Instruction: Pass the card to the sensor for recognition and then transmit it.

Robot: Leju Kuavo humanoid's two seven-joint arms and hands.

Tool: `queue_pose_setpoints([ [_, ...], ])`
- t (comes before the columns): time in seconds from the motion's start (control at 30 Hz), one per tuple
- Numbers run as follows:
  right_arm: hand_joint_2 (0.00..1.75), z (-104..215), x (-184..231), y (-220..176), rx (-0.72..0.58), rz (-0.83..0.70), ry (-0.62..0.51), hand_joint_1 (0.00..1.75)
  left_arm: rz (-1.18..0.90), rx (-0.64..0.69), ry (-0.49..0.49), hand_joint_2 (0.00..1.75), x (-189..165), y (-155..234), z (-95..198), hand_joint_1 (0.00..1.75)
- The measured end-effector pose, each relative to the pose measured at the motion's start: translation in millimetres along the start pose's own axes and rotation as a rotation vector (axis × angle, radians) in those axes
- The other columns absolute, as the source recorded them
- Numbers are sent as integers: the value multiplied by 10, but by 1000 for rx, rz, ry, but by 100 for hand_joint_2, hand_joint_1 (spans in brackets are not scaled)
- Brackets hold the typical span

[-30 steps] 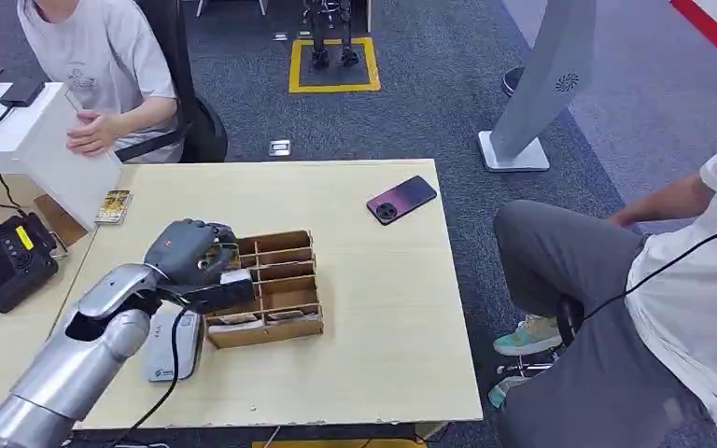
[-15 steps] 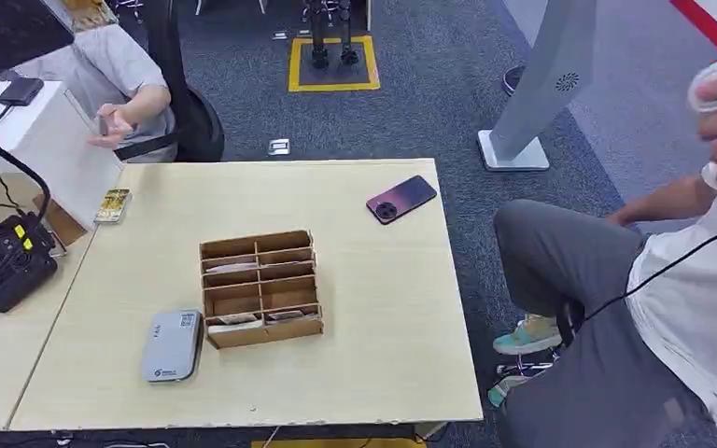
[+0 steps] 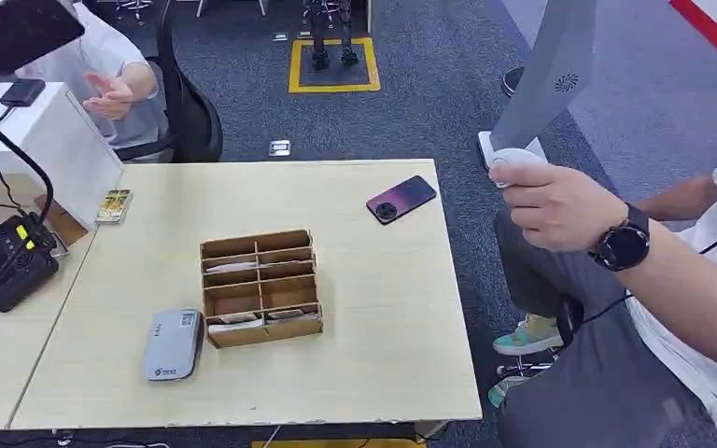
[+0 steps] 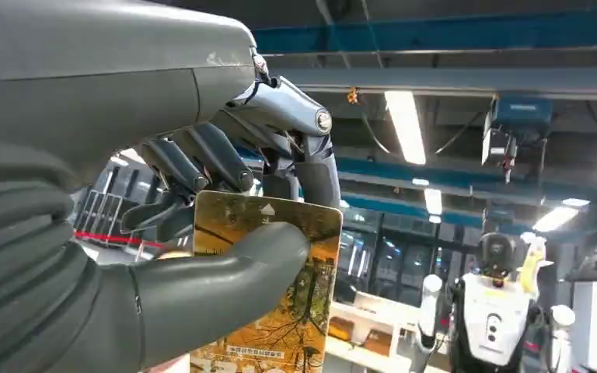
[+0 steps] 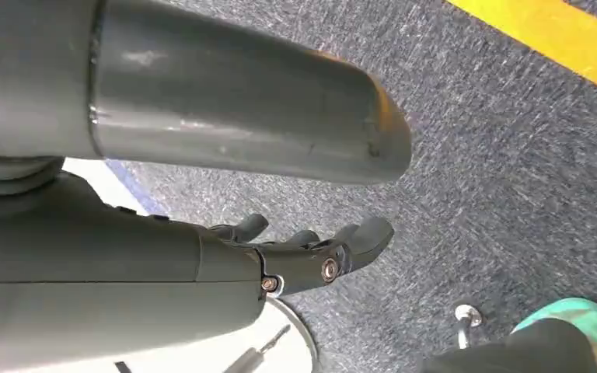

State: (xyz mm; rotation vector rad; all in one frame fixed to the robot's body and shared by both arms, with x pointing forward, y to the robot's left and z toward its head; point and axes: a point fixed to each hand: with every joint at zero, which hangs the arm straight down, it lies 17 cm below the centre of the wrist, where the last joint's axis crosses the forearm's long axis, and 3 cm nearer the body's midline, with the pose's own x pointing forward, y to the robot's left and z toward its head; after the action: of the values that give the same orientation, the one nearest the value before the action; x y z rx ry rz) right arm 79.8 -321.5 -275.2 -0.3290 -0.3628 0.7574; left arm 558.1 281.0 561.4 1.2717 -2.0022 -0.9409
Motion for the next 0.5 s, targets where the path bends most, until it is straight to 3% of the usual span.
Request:
queue_pose_setpoints([
  [0.17,0,-22,79,-52,-11,12,-22,0,-57,40,100,175,-303,-716,204,175],
  [0.3,0,-35,121,-84,-19,26,-33,0,-67,-32,210,175,-604,-1247,356,175],
  [0.5,0,-39,126,-79,-14,49,-28,0,-89,-106,353,175,-1065,-1676,563,175],
])
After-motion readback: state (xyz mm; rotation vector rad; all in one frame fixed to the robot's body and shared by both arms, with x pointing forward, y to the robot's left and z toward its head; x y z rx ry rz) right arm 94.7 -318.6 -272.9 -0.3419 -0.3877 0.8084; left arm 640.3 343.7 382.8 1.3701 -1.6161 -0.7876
